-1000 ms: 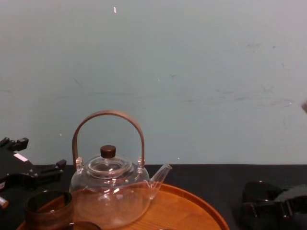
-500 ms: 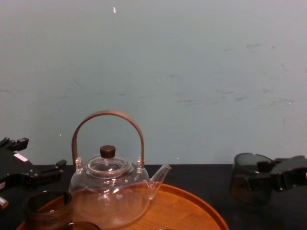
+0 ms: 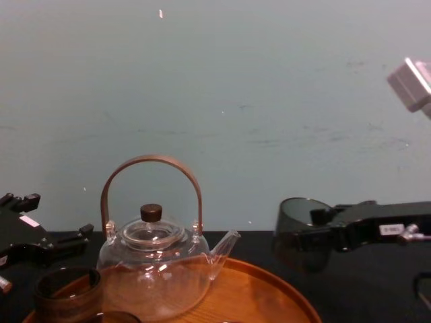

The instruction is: Pick up the glass from the table and place it on the tray.

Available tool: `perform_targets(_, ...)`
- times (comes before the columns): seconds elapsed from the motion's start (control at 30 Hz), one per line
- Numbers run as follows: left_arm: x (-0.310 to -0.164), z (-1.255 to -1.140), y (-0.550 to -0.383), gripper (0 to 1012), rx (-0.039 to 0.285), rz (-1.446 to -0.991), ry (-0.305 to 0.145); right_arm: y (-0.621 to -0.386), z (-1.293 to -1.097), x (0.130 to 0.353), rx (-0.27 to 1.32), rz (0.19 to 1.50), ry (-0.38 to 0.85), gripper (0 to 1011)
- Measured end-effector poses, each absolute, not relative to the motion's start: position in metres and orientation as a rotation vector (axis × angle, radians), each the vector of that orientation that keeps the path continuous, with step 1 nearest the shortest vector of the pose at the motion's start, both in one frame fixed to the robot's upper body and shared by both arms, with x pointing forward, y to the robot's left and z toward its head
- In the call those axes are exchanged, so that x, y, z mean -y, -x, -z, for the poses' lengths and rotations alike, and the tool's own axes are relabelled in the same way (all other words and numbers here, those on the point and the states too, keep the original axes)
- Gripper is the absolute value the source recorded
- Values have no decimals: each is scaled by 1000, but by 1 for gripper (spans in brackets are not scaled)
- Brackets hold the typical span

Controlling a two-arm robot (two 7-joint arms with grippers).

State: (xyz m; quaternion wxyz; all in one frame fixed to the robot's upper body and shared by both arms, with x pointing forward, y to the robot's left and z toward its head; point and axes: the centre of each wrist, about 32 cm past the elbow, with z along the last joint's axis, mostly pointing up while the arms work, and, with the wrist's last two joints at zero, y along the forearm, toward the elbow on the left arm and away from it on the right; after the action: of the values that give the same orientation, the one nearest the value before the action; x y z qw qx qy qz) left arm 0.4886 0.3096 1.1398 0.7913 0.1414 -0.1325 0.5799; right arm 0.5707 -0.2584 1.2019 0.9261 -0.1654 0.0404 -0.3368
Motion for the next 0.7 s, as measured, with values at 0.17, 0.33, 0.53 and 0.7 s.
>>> perform_targets(0.17, -310, -1140, -489, 1001, 285, -1248, -304, -576, -1199, 245, -85, 659, 336, 904)
perform_targets(0.33, -310, -1140, -489, 1001, 285, -1248, -304, -578, -1193, 236, -92, 636, 346, 904)
perform_targets(0.53, -310, -1140, -489, 1001, 285, -1248, -304, -580, -1183, 227, -100, 610, 368, 904)
perform_targets(0.7, -310, -1140, -489, 1001, 285, -1248, -304, -580, -1176, 223, -108, 595, 382, 904)
